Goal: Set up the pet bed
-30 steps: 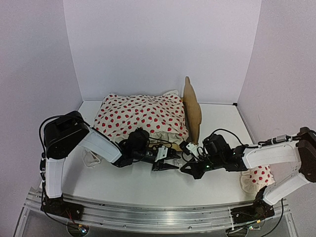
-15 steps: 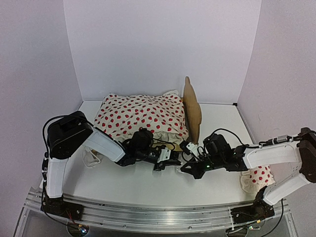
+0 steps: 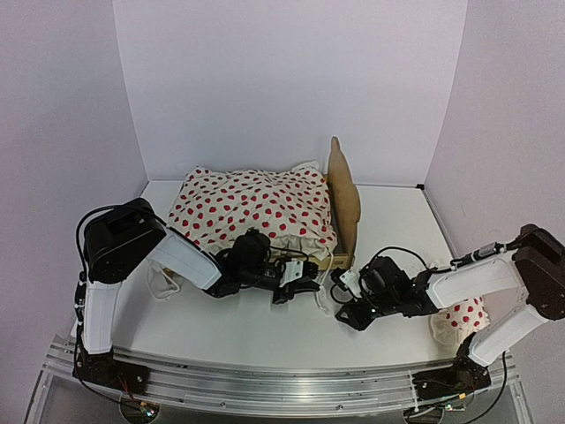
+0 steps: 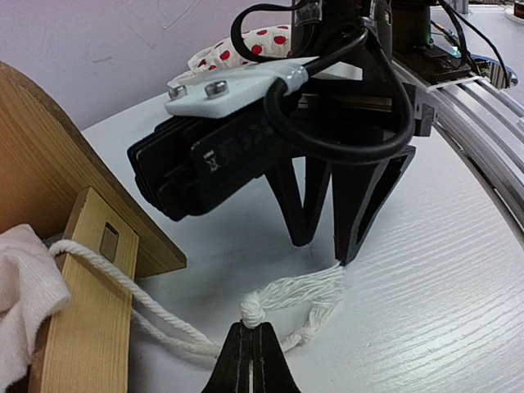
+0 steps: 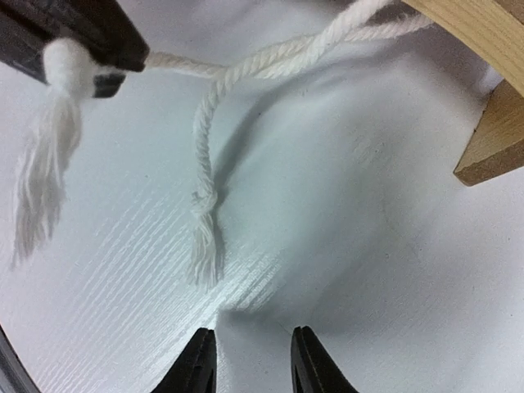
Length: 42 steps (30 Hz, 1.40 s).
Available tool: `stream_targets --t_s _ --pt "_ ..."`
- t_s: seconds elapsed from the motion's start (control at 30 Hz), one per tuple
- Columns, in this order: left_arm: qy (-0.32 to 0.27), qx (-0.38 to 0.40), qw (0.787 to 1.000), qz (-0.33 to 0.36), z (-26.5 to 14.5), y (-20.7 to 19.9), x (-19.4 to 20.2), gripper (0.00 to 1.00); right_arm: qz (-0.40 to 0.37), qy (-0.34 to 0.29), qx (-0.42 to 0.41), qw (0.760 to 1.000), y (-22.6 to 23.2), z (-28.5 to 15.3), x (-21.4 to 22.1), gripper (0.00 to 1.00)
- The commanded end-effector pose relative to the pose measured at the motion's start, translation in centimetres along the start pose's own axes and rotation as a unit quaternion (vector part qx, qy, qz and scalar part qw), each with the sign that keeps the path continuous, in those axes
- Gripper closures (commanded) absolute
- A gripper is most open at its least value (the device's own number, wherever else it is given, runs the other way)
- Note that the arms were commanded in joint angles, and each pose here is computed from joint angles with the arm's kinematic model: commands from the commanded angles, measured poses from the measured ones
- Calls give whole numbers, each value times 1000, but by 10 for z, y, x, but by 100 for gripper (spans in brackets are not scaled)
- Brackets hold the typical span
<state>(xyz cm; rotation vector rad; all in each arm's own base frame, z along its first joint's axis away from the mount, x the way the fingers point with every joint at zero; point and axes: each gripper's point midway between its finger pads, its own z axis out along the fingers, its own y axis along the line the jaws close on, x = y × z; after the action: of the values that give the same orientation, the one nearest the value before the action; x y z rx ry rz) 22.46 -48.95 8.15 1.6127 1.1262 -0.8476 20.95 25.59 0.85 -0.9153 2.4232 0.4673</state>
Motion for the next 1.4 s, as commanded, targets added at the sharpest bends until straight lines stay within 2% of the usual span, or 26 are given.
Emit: stream_targets --t_s 0.0,0.13,0.3,0.37,0.43,0.53,0.57,0.77,0.93,0.97,1.13,1.2,1.37 --pt "-24 -23 999 -5 -13 13 -26 100 -13 -43 1 999 2 -5 -21 65" --pt "-18 -32 999 -28 -20 20 -23 100 -27 -96 -42 994 17 -5 -40 55" --pt "-9 -34 999 -39 -22 23 -19 100 -24 -75 -56 995 22 20 -44 54" --pt "-9 -34 999 -41 -22 23 -19 100 -13 -60 -46 997 18 34 -39 57" --pt "-8 -35 998 -43 -23 24 -19 100 -4 -49 -47 998 18 43 -37 65" --pt "-1 -37 998 -51 -27 27 -15 100 17 -40 -43 998 16 47 -32 93" --pt "2 -36 998 -55 -28 27 -14 100 25 -39 -38 998 13 47 -30 99" --pt "18 -7 998 -62 -37 12 -1 100 54 -48 -9 997 3 27 -28 100" --pt "41 33 998 -14 -39 -11 21 100 71 -70 17 995 -5 4 -36 100" --pt "48 44 998 -8 -39 -16 26 97 73 -73 20 994 -6 1 -38 100" --pt "54 66 995 43 -42 -26 31 60 83 -86 40 992 -12 -6 -49 100" --pt "52 71 995 55 -44 -28 29 50 82 -89 44 992 -13 -5 -52 100" --pt "31 67 995 74 -46 -21 9 47 88 -87 41 991 -12 -2 -56 100"
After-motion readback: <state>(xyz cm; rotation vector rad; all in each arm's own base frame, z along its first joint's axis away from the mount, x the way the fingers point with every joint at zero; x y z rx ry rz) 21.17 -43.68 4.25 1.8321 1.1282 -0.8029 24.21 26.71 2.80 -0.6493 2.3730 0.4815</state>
